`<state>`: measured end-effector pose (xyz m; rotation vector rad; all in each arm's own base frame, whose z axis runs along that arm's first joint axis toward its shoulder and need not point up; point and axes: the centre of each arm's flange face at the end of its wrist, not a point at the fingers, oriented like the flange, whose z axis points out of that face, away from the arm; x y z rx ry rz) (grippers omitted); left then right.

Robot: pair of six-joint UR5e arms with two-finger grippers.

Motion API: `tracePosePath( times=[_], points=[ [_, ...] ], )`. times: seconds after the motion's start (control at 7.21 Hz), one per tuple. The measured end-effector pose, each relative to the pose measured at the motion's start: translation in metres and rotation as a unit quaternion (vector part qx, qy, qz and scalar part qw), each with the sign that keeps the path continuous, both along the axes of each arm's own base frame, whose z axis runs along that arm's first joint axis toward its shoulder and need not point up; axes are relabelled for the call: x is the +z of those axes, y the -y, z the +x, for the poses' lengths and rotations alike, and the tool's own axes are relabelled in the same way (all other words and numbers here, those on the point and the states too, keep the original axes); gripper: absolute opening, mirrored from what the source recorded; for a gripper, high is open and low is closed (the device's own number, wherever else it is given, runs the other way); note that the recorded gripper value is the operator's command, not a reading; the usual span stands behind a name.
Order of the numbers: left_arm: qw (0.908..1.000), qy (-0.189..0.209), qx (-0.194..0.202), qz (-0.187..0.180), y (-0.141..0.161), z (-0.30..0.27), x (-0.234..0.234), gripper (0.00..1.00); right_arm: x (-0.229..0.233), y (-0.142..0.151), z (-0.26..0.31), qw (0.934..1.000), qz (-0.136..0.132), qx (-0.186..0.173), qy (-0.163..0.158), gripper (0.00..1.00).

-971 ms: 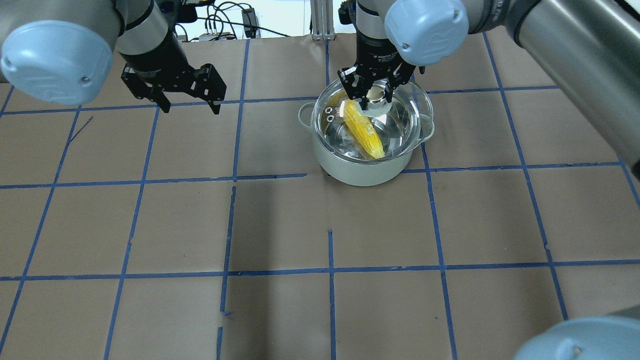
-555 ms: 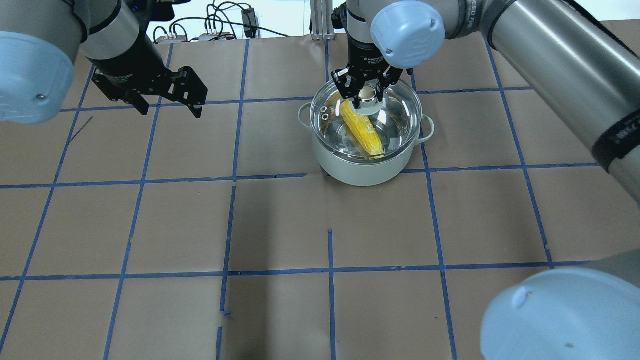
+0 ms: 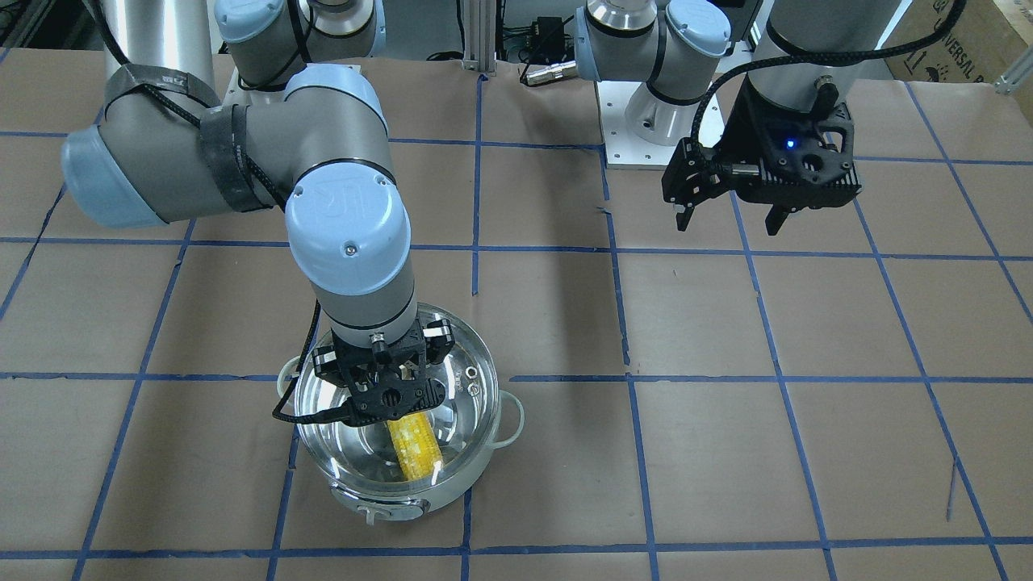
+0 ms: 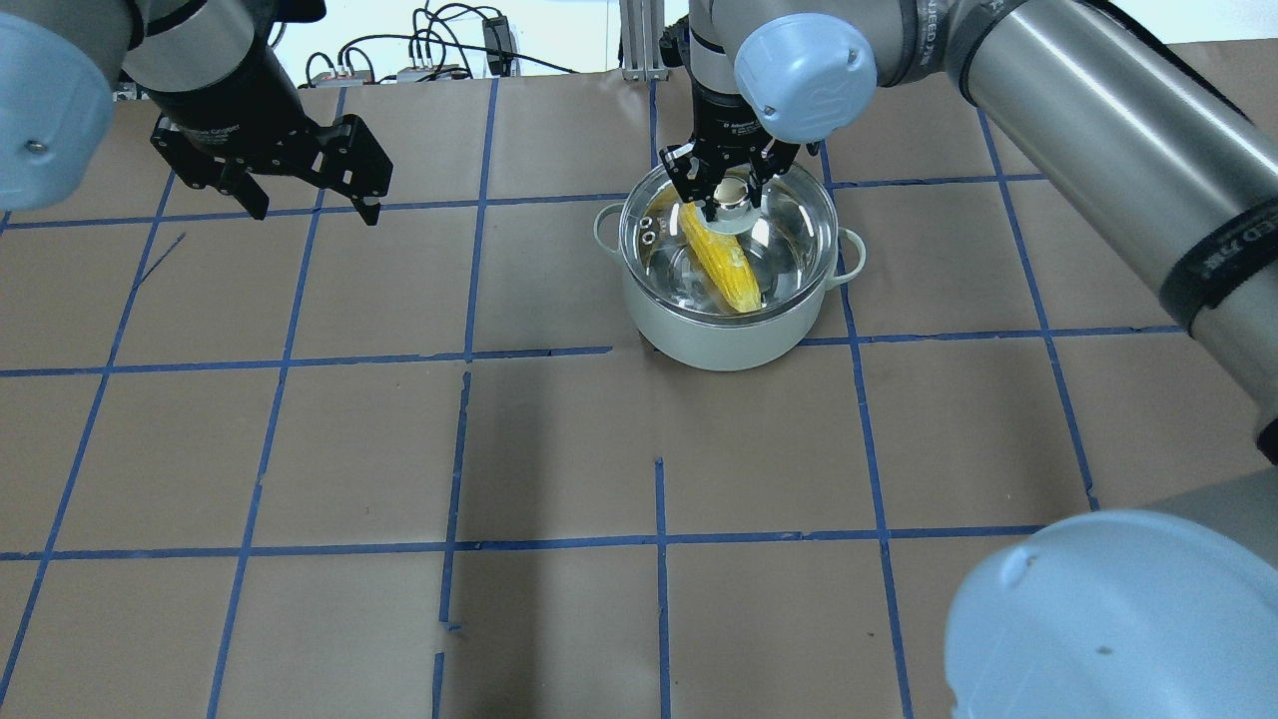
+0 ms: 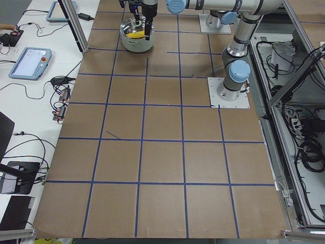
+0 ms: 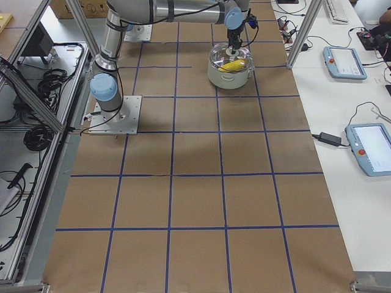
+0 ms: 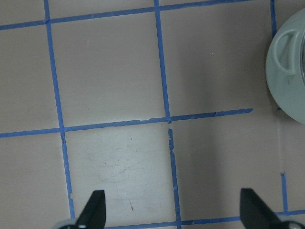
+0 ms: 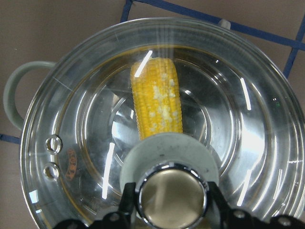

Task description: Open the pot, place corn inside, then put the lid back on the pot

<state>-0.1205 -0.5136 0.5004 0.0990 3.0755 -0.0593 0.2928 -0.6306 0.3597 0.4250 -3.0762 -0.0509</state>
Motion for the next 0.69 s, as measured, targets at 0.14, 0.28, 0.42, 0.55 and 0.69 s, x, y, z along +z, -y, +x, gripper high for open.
tracePosePath(
  times=[0.14, 0.28, 0.42, 0.55, 0.69],
  points=[
    [0.9999, 0.005, 0.015, 0.007, 0.002, 0.002, -0.002, 1.00, 0.000, 0.001, 0.000, 1.0000, -0.001, 0.000, 0.000, 0.41],
    [0.9996, 0.005, 0.027, 0.008, 0.001, 0.002, -0.003, 1.00, 0.000, 0.001, 0.000, 1.0000, -0.002, 0.000, 0.001, 0.67],
    [0.9994, -0.001, 0.033, 0.009, 0.001, 0.003, -0.002, 1.00, 0.001, 0.002, 0.001, 1.0000, -0.009, 0.000, 0.002, 1.00],
    [0.9991, -0.012, 0.039, 0.012, 0.001, 0.008, -0.003, 1.00, 0.002, 0.004, 0.001, 0.9998, -0.021, 0.000, 0.005, 1.00],
    [0.9985, -0.020, 0.047, 0.019, -0.002, 0.014, -0.004, 1.00, 0.002, 0.006, 0.002, 0.9996, -0.028, -0.001, 0.008, 1.00]
  ],
)
